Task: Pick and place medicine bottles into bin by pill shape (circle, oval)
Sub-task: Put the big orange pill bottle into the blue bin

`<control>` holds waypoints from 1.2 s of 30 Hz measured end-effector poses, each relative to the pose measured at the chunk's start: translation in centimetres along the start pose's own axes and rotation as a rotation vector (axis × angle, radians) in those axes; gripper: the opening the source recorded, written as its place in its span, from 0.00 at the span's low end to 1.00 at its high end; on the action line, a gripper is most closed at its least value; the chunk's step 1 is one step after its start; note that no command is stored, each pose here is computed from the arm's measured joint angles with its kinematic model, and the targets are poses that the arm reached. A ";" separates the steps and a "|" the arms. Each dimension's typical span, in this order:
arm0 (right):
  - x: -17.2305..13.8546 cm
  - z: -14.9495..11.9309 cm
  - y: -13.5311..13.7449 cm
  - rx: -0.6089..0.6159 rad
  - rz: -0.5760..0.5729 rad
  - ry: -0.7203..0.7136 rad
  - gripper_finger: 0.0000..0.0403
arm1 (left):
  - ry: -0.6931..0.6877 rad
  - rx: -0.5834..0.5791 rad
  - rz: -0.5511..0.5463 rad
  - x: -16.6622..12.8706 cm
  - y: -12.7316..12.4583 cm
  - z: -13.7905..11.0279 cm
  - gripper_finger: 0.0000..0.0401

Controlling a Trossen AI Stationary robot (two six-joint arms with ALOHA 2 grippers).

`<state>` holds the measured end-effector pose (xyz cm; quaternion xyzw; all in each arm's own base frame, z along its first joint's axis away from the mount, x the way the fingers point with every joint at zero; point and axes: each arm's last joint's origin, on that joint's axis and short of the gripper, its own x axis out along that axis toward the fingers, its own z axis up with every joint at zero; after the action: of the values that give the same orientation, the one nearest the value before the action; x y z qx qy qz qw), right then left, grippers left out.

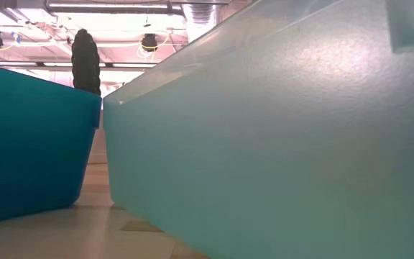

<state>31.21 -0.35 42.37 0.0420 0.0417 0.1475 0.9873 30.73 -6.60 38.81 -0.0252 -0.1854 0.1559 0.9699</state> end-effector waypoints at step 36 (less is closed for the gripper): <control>-0.6 -1.4 -1.3 0.006 -0.053 0.152 0.43 | 0.393 -0.269 0.104 -4.8 1.7 1.7 0.80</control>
<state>30.86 -1.71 40.85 0.0324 0.1179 0.1242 0.9847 25.38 -6.55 38.49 -0.1935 -0.0109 0.1718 0.9659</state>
